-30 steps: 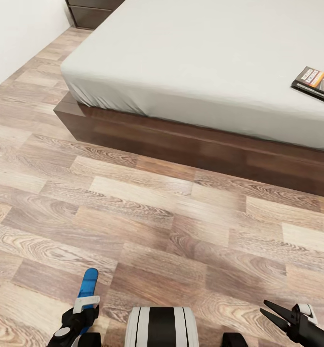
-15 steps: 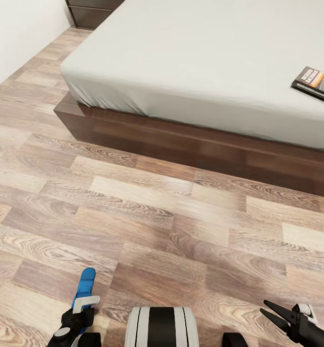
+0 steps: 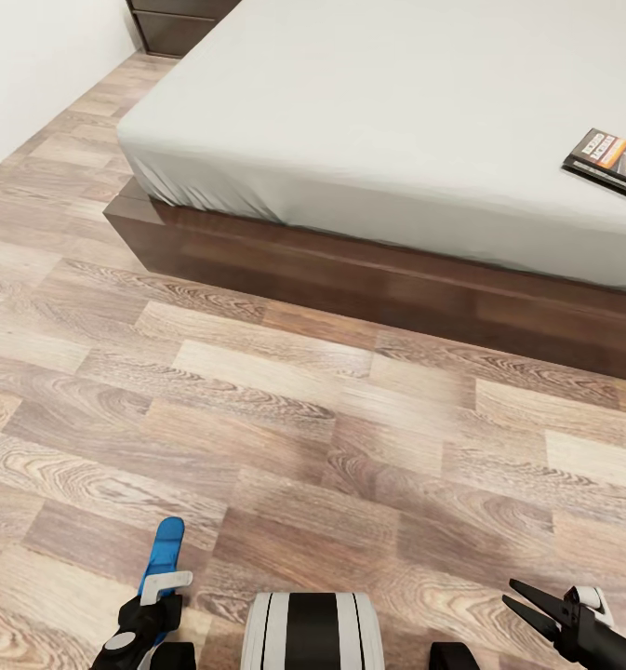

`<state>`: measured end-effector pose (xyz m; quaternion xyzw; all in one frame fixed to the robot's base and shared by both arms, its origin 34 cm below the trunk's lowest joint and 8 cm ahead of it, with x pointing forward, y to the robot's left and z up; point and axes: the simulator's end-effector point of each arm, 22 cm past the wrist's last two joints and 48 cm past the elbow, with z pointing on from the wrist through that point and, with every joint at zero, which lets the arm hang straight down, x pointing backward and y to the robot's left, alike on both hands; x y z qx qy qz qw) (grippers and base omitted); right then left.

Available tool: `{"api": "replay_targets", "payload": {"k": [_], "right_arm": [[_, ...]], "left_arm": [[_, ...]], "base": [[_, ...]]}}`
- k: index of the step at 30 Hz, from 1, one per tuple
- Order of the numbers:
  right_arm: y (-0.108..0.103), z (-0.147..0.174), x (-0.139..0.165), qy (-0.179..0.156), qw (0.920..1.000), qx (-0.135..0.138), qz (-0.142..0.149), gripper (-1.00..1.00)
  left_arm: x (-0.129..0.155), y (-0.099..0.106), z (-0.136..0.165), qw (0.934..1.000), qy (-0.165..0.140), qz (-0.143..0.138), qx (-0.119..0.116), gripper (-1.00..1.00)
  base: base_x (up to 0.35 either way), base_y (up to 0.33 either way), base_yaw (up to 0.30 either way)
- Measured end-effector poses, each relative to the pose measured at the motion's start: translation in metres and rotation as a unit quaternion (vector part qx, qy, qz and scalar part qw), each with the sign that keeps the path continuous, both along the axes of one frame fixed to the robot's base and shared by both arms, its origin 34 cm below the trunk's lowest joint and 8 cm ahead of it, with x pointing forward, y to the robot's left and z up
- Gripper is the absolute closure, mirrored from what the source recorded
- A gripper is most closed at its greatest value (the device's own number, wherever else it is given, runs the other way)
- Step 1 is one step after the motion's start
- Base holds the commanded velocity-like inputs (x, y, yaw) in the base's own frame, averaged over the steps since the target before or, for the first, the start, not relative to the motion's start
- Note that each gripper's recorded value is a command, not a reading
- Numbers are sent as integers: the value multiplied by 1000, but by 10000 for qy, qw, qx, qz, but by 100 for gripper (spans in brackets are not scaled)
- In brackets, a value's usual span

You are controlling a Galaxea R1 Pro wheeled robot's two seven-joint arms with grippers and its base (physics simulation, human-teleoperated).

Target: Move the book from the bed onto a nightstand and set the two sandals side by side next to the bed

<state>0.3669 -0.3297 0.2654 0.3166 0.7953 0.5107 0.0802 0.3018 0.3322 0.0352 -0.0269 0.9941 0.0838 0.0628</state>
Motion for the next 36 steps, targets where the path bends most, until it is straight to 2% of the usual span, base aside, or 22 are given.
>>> {"api": "replay_targets", "payload": {"k": [22, 27, 29, 31, 32, 34, 36], "right_arm": [[0, 26, 18, -416, 9991, -3, -4, -100], [0, 33, 22, -518, 9987, -4, -3, -100], [0, 35, 23, -557, 9984, -9, 1, -100], [0, 38, 25, -596, 9982, -16, 7, -100], [0, 39, 26, -618, 9981, -20, 10, -100], [0, 42, 27, -660, 9978, -23, 12, -100], [0, 45, 29, -703, 9975, -25, 10, -100]], "left_arm": [[36, 0, 21, 9992, -399, -15, 1, 100], [45, -3, 27, 9988, -493, -25, -64, 100], [50, -12, 28, 9981, -550, -61, -266, 100], [57, -28, 30, 9961, -584, -74, -650, 100], [66, -43, 34, 9927, -609, -13, -1046, 100], [93, -66, 47, 9837, -698, 109, -1654, 100], [128, -91, 71, 9699, -813, 179, -2287, 100]], "base": [[0, 0, 0], [0, 0, 0], [0, 0, 0], [0, 0, 0], [0, 0, 0], [0, 0, 0], [0, 0, 0]]}}
